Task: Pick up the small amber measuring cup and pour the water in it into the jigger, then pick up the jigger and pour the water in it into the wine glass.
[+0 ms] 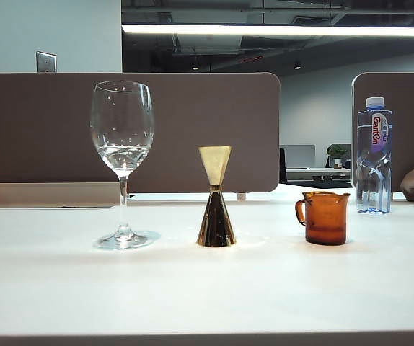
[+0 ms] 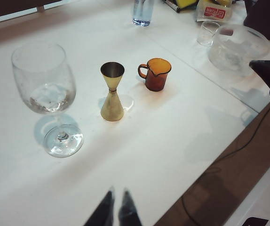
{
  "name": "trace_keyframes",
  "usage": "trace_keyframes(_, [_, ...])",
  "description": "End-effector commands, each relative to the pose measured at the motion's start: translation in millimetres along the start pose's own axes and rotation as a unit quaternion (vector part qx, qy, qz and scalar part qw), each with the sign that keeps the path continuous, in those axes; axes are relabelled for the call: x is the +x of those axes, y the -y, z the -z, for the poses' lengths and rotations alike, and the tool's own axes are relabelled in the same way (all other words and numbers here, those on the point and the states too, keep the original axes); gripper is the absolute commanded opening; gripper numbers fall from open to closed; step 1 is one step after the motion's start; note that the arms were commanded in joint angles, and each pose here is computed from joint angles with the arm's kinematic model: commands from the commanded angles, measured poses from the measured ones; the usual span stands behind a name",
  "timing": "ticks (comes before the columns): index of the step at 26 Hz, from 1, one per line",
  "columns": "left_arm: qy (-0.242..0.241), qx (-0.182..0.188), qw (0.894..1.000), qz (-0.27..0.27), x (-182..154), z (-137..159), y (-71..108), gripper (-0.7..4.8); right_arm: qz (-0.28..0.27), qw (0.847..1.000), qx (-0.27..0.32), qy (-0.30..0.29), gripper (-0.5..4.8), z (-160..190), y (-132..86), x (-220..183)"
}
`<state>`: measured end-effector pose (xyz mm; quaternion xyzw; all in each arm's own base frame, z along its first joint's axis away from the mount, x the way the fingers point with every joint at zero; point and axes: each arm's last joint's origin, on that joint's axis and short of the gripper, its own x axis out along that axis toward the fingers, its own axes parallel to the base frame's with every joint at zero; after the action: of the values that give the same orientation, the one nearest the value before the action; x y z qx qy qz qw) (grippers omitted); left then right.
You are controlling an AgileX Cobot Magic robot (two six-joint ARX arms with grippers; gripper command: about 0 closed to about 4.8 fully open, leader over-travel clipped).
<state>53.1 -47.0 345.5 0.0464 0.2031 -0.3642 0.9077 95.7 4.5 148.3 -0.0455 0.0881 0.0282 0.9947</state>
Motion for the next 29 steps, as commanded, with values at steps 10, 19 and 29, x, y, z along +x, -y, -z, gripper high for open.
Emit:
trace_keyframes(10, [0.022, 0.000, 1.000, 0.004, -0.7, -4.7, 0.8, 0.26, 0.000, 1.000, 0.000, -0.003, 0.22, 2.1, -0.1, 0.7])
trace_keyframes(19, [0.021, 0.001, 1.000, -0.002, -0.7, -4.6, 0.3, 0.26, 0.000, 1.000, 0.000, -0.003, 0.22, 2.1, -0.1, 0.7])
trace_keyframes(29, [0.022, -0.005, 1.000, 0.001, -0.9, -4.7, -1.5, 0.26, 0.000, 1.000, 0.000, -0.003, 0.22, 2.1, -0.1, 0.7])
